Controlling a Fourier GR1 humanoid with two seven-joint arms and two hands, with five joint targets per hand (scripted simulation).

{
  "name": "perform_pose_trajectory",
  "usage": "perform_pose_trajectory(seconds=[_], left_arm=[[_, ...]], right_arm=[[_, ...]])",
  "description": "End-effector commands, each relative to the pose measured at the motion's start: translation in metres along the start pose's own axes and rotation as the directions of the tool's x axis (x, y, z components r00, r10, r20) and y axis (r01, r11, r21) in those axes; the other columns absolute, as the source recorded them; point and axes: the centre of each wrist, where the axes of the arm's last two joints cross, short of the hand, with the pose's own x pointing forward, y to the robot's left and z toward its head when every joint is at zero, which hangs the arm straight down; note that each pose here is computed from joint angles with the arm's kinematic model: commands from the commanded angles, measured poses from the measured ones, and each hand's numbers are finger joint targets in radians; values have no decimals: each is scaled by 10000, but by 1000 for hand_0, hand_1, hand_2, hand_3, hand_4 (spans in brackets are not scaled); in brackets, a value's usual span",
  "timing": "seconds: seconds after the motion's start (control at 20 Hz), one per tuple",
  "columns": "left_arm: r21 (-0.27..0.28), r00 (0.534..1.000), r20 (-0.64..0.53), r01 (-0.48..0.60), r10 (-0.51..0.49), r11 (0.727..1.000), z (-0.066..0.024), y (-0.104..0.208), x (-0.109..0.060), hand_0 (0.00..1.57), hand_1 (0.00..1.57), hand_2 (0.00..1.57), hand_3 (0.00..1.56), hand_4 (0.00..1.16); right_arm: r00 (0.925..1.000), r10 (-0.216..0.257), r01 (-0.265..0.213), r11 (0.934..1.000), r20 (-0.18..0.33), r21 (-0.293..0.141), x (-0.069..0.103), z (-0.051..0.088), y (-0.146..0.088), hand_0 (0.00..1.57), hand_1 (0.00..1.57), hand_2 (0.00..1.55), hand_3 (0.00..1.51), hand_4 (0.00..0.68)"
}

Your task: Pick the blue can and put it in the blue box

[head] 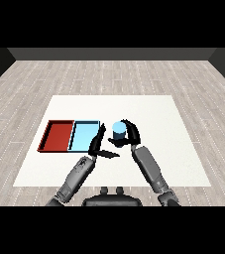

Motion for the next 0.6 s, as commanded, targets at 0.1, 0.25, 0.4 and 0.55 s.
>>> perform_pose_trajectory(seconds=[0.1,0.25,0.4,0.55], left_arm=[[-196,9998,-158,-75,72,9998,-43,-148,-158,0,0,0,0,0],[15,9986,-485,-217,218,9998,-103,-175,-108,0,0,0,0,0],[7,9993,-377,-43,43,10000,-131,-268,-183,0,0,0,0,0],[-180,9989,-444,-155,147,9997,-116,-310,-90,0,0,0,0,0]], right_arm=[[9996,-294,292,9993,42,251,-57,-28,157,1443,1443,1466,1364,552],[9996,-280,277,9985,63,475,57,-161,78,1438,1438,1464,1373,564],[9994,-353,351,9984,41,443,-118,156,56,1435,1435,1463,1375,550],[9998,-61,52,9989,195,466,-81,49,220,1437,1437,1461,1374,561]])
